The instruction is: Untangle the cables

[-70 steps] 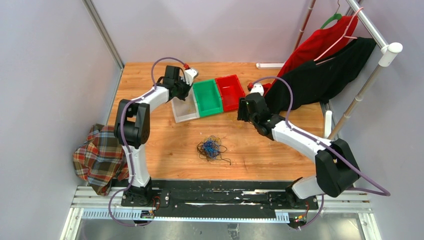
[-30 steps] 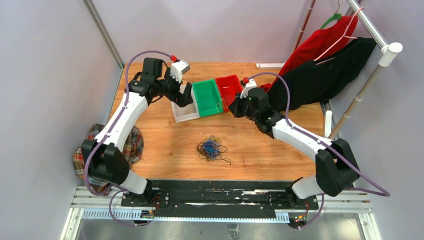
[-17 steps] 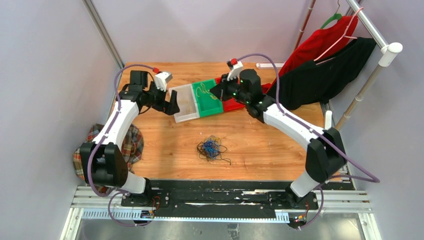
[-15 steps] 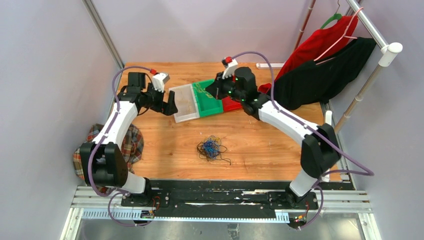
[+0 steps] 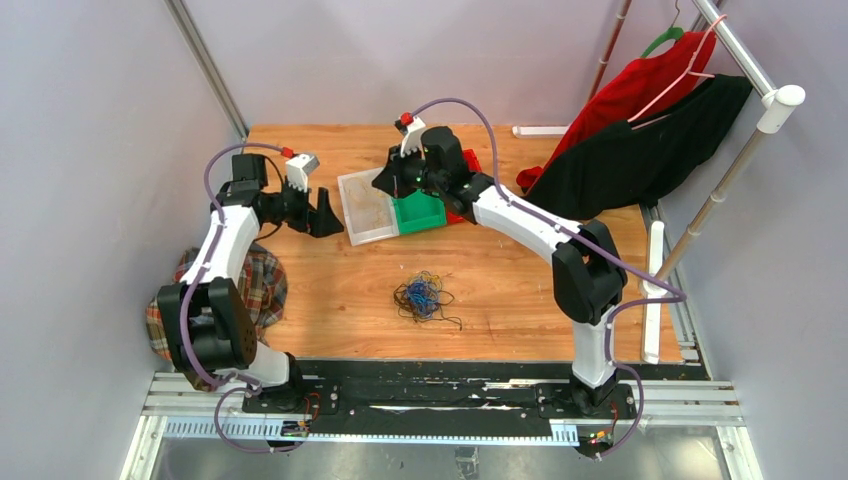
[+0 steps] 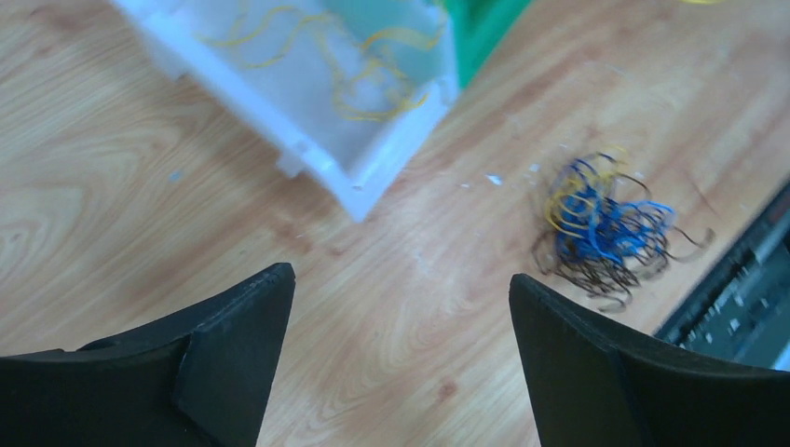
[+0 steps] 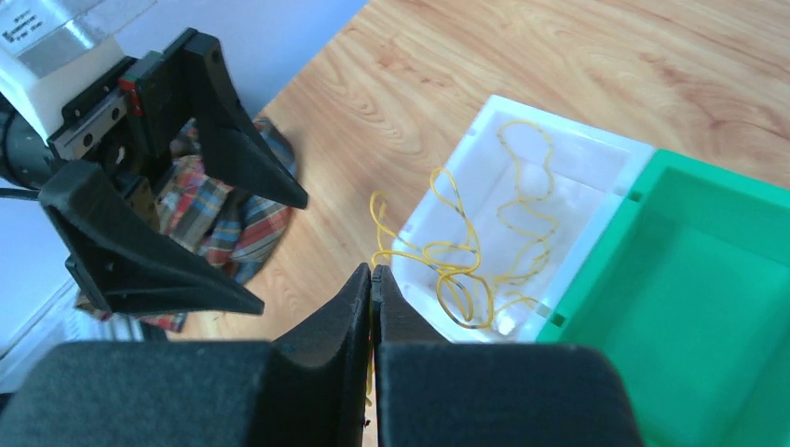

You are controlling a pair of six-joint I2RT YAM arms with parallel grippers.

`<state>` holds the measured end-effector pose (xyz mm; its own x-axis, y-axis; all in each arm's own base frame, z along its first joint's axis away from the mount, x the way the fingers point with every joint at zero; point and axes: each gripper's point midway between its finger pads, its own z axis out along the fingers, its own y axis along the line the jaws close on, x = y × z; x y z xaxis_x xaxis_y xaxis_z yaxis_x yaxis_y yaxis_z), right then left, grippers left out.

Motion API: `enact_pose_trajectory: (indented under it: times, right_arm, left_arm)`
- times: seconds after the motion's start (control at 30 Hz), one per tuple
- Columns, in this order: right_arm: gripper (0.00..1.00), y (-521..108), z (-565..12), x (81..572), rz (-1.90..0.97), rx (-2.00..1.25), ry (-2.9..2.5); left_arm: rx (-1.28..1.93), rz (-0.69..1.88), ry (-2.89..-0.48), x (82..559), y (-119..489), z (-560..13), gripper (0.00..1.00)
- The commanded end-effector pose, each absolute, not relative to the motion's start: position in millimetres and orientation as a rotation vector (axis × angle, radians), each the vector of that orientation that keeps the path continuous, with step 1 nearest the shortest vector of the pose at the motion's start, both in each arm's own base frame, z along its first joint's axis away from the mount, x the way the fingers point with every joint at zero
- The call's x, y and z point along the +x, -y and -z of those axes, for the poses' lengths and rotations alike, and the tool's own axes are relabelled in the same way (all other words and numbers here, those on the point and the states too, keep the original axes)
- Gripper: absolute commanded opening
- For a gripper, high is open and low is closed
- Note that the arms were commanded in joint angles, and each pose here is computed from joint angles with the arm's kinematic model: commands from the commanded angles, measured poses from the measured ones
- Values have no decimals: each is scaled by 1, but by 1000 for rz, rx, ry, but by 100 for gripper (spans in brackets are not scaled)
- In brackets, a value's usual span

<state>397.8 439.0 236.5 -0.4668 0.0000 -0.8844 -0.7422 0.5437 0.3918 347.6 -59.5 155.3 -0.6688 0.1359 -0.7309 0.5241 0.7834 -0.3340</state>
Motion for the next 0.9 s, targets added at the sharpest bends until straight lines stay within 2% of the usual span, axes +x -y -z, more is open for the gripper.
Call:
enact_pose_trajectory:
  times: [0.0, 0.23, 0.4, 0.6, 0.77, 0.87]
  right_arm:
    - [1, -456, -264, 363, -1207, -713, -1799]
    - [1, -451, -287, 302, -1511, -815, -1724]
    - [1, -443, -303, 275, -1642, -843, -1670]
    - [1, -438, -321, 257, -1737, -870, -1604]
    - [1, -435, -328, 246, -1791, -902, -1557]
    - [1, -431, -328, 247, -1781, -912, -1557]
  left_arm:
    - [737, 862, -1996, 327, 91, -207, 90]
    - [800, 891, -1903, 322, 103, -231, 87]
    - [841, 926, -1897, 310, 115, -225, 75]
    - [918, 1072, -1833, 279, 135, -229, 71]
    - [949, 1178, -1807, 254, 150, -224, 58]
    - [963, 1124, -1841, 256, 147, -217, 35]
